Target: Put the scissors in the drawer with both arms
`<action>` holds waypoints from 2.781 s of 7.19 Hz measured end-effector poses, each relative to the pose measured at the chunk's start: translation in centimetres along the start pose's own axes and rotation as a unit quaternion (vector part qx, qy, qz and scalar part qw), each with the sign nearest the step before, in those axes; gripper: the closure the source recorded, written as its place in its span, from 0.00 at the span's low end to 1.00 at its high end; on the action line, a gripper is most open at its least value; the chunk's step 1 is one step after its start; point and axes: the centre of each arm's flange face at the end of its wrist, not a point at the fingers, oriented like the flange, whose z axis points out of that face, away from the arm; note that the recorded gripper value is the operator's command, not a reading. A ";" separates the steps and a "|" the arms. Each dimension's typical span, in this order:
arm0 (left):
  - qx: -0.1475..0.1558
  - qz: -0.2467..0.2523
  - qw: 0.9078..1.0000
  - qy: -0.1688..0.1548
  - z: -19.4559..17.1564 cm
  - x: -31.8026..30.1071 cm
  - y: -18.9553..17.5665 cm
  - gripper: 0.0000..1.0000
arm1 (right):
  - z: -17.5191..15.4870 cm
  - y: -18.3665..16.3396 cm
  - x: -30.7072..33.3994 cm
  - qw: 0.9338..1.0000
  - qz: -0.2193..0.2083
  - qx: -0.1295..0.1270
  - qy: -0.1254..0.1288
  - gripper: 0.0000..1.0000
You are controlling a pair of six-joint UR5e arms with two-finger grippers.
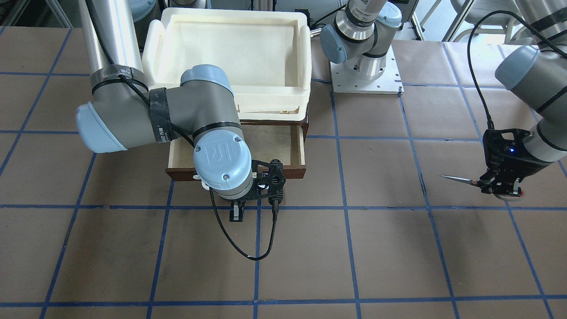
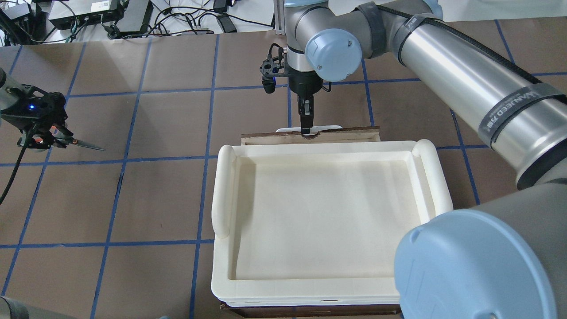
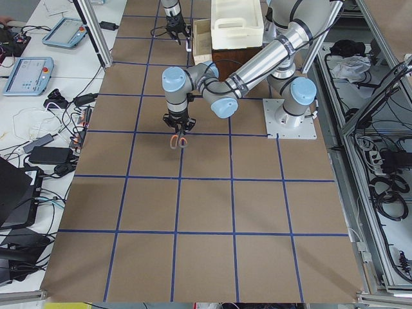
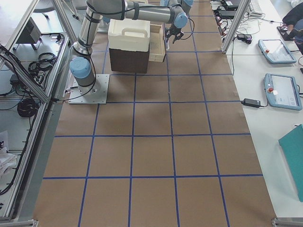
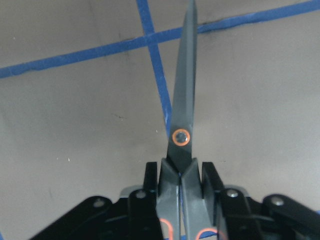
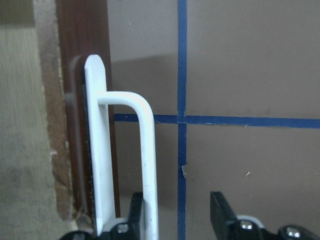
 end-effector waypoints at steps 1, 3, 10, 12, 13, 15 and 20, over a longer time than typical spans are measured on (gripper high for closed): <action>-0.001 0.005 1.000 -0.001 -1.5 -0.2 -0.6 1.00 | -0.1 0.4 0.5 1.000 0.002 0.002 0.003 0.47; 0.001 0.015 1.000 0.001 -3.7 -0.4 -1.8 1.00 | -0.7 0.8 1.4 1.000 0.005 0.007 0.014 0.47; 0.006 0.022 1.000 -0.002 -7.5 -0.3 -5.9 1.00 | -1.8 0.2 4.1 0.999 0.003 0.020 0.048 0.47; 0.008 0.031 0.999 -0.004 -9.1 -0.9 -9.3 1.00 | -2.2 0.6 4.3 0.998 0.008 0.022 0.053 0.16; 0.009 0.033 0.999 -0.004 -9.5 -1.1 -10.5 1.00 | -3.1 0.9 4.2 0.998 0.023 0.026 0.058 0.03; 0.009 0.027 1.000 -0.008 -10.4 -1.5 -13.0 1.00 | -8.5 3.0 2.1 0.990 0.094 0.044 0.092 0.00; 0.031 -0.079 0.996 -0.004 -13.0 -4.1 -26.9 1.00 | -17.0 13.2 -12.4 0.931 0.329 0.084 0.136 0.00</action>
